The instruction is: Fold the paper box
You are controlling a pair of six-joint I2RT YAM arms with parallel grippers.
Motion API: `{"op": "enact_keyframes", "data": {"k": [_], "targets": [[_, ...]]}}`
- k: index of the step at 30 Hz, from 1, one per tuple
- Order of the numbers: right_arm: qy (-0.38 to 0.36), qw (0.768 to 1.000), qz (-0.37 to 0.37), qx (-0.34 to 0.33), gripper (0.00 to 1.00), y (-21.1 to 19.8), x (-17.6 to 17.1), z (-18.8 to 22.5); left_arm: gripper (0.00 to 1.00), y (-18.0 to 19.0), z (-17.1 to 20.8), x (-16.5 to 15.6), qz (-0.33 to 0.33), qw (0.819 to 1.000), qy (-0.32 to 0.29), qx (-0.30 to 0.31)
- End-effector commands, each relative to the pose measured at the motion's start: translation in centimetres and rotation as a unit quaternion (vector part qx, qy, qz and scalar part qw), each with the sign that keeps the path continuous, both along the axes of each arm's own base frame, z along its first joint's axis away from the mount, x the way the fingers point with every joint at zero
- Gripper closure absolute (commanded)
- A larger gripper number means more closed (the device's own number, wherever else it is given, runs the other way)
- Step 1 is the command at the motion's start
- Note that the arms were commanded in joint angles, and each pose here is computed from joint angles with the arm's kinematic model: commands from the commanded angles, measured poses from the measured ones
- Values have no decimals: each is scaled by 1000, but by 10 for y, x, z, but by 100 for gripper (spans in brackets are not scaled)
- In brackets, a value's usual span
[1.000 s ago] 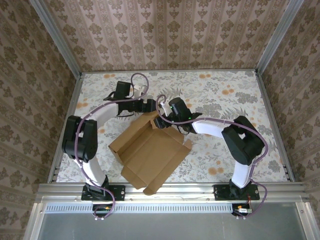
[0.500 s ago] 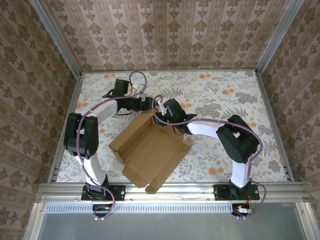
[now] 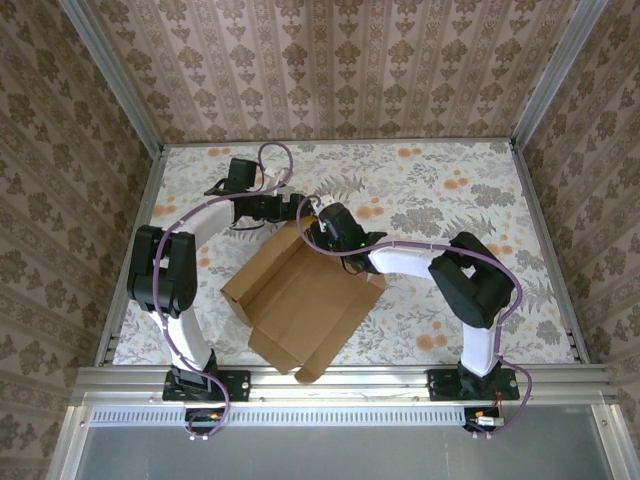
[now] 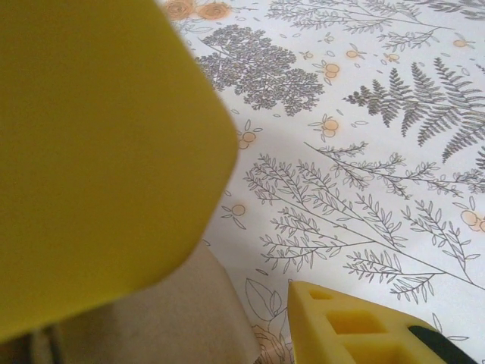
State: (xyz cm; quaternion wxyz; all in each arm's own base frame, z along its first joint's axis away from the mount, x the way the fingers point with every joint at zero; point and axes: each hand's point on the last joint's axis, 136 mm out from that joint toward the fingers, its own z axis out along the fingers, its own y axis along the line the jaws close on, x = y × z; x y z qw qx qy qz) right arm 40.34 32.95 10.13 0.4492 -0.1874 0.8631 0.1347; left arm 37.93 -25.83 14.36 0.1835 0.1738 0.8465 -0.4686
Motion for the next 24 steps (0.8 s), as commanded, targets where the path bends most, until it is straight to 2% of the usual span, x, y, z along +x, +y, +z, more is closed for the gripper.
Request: {"op": "enact_keyframes", "data": {"k": [1,4,6,10,16,24], "targets": [[-21,998,4,-61,65,9,-4,-11,13,-17,2,-17,-42,999,12,-15],[-24,998,-5,-64,65,10,-5,-13,13,-17,3,-18,-42,999,11,-15],[-12,999,26,-29,61,22,-14,-13,13,-16,2,-17,-40,999,10,-11],[-1,999,37,9,57,27,-23,-6,13,-16,1,-17,-40,999,9,-7],[11,999,33,29,52,13,-39,2,13,-13,0,-15,-36,999,7,1],[38,996,-3,76,51,-22,-72,13,13,-12,-1,-13,-33,999,5,6]]}}
